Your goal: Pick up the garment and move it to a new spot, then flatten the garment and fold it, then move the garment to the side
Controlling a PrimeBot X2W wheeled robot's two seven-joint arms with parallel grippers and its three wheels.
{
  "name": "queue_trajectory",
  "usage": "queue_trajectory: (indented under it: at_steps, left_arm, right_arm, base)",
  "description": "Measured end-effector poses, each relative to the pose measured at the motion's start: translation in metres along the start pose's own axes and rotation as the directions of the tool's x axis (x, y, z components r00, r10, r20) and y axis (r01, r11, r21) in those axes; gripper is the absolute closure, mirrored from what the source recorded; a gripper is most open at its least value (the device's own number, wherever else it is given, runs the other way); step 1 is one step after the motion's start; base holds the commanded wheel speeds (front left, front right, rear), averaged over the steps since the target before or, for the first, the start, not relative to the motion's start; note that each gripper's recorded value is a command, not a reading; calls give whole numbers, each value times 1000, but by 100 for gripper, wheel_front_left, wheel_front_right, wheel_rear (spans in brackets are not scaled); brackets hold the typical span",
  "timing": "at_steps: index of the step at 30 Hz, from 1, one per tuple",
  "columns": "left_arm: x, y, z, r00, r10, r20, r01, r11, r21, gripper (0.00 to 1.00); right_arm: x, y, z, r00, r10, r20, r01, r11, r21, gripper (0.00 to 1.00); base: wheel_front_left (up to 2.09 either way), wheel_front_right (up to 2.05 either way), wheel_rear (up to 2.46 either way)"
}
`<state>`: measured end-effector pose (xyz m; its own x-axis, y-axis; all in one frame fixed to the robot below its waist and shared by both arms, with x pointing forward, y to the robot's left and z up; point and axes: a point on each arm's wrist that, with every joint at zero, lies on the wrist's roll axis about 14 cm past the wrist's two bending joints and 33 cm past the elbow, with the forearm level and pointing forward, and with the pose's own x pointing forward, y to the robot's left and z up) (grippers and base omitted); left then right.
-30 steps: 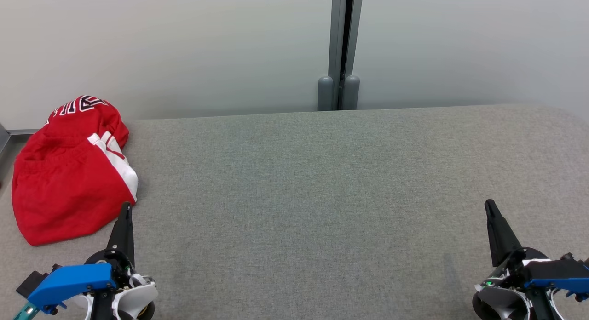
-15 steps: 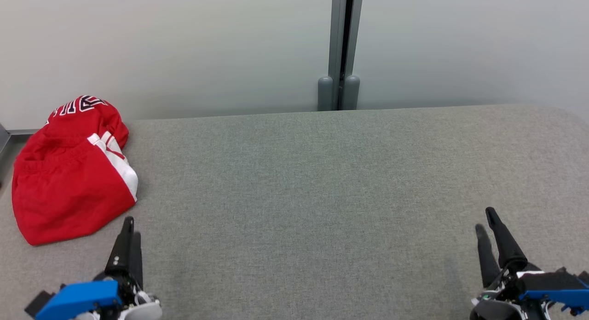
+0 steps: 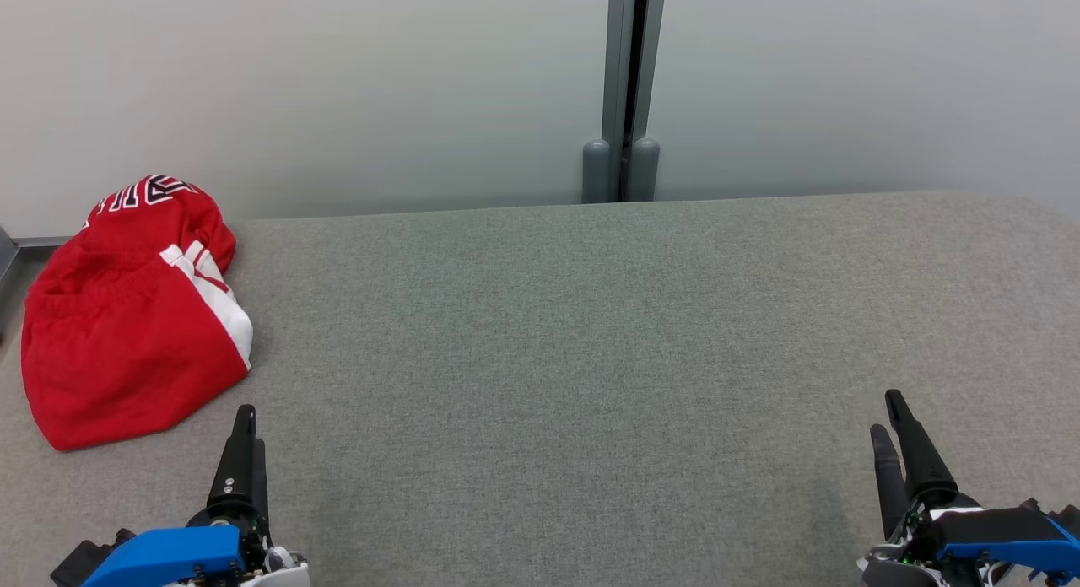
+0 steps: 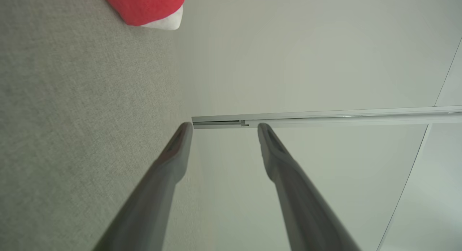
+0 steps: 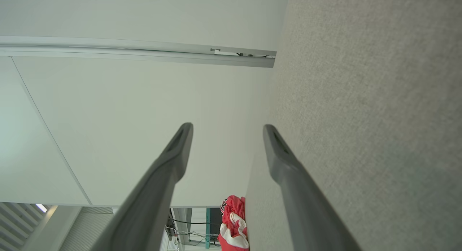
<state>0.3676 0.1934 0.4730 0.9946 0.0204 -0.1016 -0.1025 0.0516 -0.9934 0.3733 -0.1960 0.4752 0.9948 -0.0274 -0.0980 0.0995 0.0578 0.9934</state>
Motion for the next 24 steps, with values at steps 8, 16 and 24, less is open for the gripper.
queue_trajectory:
  at_steps: [8, 16, 24]
  left_arm:
    - [1, -11, 1, 999, -30, 13, 28, 992, 127, 0]
    - [3, -26, -4, 998, -58, 9, 53, 956, 287, 0]
    - [2, -28, -12, 998, -58, 1, 50, 882, 469, 0]
  right_arm:
    - [1, 9, 3, 999, 26, 20, -23, 991, -129, 0]
    - [1, 20, 6, 998, 63, 32, -51, 956, -290, 0]
    - [0, 26, 3, 996, 88, 29, -66, 893, -445, 0]
  base:
    - [0, 0, 0]
    - [0, 0, 0]
    - [0, 0, 0]
